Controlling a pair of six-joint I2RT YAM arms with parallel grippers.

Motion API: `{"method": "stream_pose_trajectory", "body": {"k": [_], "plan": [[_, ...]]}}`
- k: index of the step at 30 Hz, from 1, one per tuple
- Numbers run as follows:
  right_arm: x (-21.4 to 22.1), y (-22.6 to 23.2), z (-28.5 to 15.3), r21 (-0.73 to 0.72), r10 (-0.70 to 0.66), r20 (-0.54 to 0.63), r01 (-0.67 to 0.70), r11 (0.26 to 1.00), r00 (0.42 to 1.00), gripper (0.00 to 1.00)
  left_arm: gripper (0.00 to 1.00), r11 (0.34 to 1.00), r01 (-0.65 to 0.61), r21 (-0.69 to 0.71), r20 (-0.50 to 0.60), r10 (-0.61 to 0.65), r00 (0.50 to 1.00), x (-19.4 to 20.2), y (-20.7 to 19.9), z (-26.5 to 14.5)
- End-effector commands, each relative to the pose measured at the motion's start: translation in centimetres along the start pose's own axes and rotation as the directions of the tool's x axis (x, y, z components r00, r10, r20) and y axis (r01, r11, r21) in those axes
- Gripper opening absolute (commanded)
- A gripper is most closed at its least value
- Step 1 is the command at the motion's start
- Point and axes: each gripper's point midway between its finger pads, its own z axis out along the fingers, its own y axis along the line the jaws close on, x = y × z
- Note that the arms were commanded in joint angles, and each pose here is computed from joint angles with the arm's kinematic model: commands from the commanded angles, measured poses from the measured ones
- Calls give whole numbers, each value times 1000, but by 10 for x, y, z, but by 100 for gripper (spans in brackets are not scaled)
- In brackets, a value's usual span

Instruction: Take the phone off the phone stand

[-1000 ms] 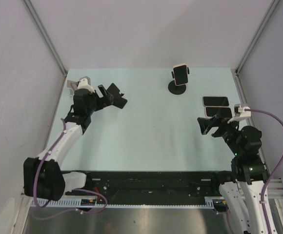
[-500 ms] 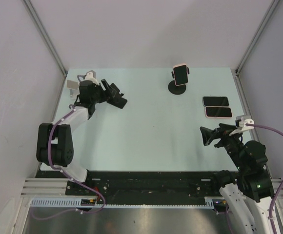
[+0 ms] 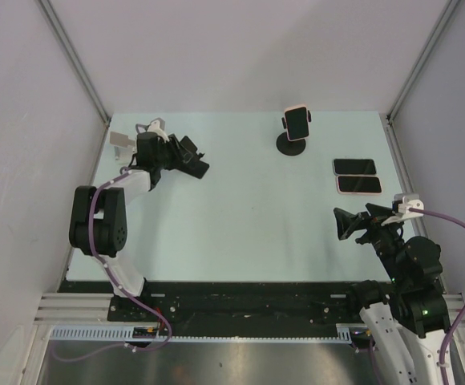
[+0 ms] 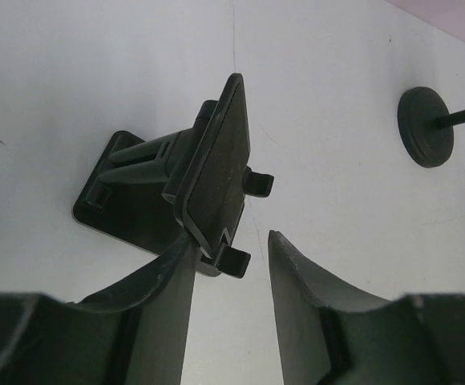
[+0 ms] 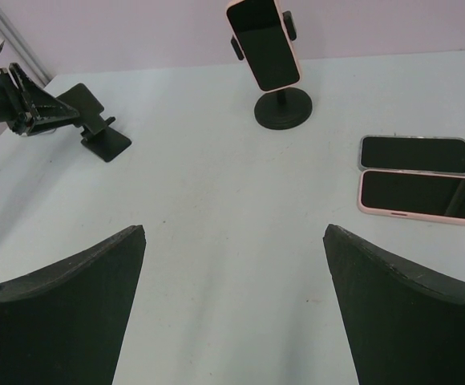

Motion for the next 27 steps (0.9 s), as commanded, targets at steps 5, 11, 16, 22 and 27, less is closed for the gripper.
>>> {"method": "stream_pose_trajectory", "body": {"k": [5, 11, 16, 22, 27], "plan": [[-9, 2, -1, -16, -12, 39, 13, 1000, 999, 99, 38, 997, 31, 74, 75, -37, 996, -27, -6, 6], [-8, 2, 0, -15, -15, 35, 15, 1000, 999, 99, 32, 994, 47, 95, 93, -56, 994, -30, -2, 6], [-7, 3, 0, -20, -17, 35, 17, 1000, 999, 99, 14, 991, 48, 126, 107, -62, 992, -29, -4, 2], [-7, 4, 0, -26, -18, 36, 19, 999, 999, 99, 0, 990, 64, 125, 182, -86, 979, -36, -3, -25], [-8, 6, -2, -39, -20, 39, 22, 999, 999, 99, 0, 990, 103, 97, 304, -128, 944, -54, 22, -57]]}}
